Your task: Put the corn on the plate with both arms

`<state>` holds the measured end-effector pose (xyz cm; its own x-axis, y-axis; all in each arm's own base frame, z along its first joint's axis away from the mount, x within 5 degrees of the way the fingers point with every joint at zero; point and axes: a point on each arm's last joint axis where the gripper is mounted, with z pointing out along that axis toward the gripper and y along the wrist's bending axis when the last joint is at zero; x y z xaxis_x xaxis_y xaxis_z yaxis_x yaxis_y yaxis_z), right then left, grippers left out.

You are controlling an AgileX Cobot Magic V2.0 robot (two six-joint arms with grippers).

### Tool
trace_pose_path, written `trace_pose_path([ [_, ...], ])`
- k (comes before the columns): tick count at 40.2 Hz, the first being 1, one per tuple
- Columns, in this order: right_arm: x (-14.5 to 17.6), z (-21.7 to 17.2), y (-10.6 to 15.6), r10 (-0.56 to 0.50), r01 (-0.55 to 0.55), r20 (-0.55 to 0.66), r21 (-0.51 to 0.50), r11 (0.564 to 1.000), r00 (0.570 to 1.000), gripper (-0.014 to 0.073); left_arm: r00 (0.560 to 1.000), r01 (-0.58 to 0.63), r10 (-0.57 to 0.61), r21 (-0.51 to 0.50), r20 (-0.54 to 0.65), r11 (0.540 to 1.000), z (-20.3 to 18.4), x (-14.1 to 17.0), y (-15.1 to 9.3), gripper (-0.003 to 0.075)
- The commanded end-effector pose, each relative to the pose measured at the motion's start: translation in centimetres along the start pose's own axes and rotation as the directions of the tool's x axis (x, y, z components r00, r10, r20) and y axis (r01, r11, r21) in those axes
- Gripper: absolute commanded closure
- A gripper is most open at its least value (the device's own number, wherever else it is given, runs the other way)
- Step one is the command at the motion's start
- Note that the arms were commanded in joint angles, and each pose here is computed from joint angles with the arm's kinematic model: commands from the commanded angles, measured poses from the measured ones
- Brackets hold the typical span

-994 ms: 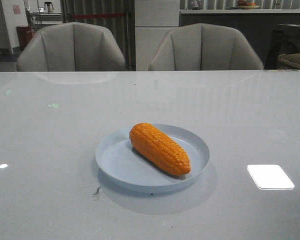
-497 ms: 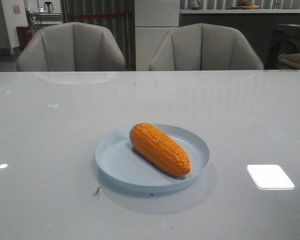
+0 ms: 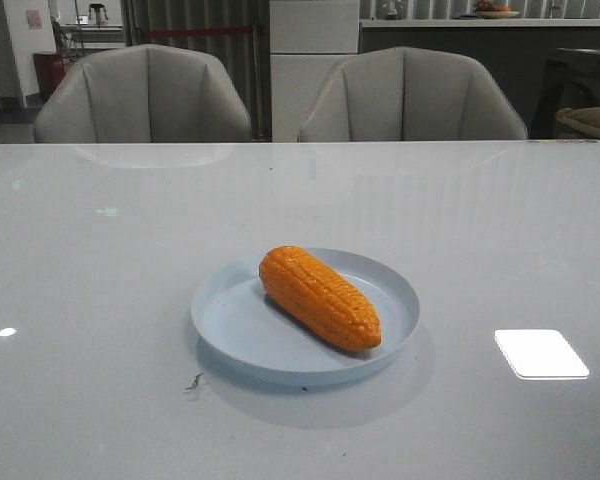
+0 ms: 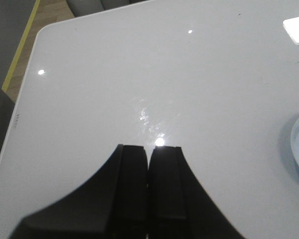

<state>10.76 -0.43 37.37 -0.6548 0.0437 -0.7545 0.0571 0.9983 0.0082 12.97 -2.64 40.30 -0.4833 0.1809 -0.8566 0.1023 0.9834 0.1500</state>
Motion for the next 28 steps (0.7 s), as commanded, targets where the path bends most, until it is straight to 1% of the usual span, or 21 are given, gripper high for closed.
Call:
trace_pose_path([
  [1,-1.0,-0.6,-0.1,-0.006,0.005,0.092,0.005,1.0,0.996,0.0053,0.983,0.023,-0.028,0.032,0.179,0.999,-1.1,-0.6,0.4,0.0631],
  [4,-1.0,-0.6,-0.1,-0.006,0.005,0.092,0.005,1.0,0.996,0.0053,0.964,0.056,-0.069,0.057,0.255,0.997,-1.1,0.5,0.4,0.0631],
  [5,-1.0,-0.6,-0.1,-0.006,0.005,0.092,0.005,1.0,0.996,0.0053,0.952,0.069,-0.085,0.065,0.295,0.996,-1.3,0.9,0.5,0.0631],
  [7,-1.0,-0.6,-0.1,-0.006,0.005,0.092,0.005,1.0,0.996,0.0053,0.938,0.075,-0.094,0.069,0.335,0.995,-1.1,2.0,0.5,0.0631],
  [8,-1.0,-0.6,-0.1,-0.006,0.005,0.092,0.005,1.0,0.996,0.0053,0.922,0.083,-0.104,0.071,0.374,0.994,-1.3,2.4,0.6,0.0631],
  [11,-1.0,-0.6,-0.1,-0.006,0.005,0.092,0.005,1.0,0.996,0.0053,0.889,0.112,-0.131,0.07,0.438,0.991,-1.2,4.1,0.7,0.0631],
  [16,-1.0,-0.6,-0.1,-0.006,0.005,0.092,0.005,1.0,0.996,0.0053,0.853,0.172,-0.179,0.06,0.491,0.983,-0.8,7.2,0.7,0.0631],
  [20,-1.0,-0.6,-0.1,-0.006,0.005,0.092,0.005,1.0,0.996,0.0053,0.841,0.211,-0.202,0.04,0.502,0.977,-0.2,9.7,0.6,0.0631],
  [24,-1.0,-0.6,-0.1,-0.006,0.005,0.092,0.005,1.0,0.996,0.0053,0.822,0.214,-0.191,0.02,0.536,0.977,0.3,12.7,0.3,0.0631],
  [28,-1.0,-0.6,-0.1,-0.006,0.005,0.092,0.005,1.0,0.996,0.0053,0.775,0.218,-0.185,0.02,0.605,0.976,0.6,15.6,-0.2,0.0631],
])
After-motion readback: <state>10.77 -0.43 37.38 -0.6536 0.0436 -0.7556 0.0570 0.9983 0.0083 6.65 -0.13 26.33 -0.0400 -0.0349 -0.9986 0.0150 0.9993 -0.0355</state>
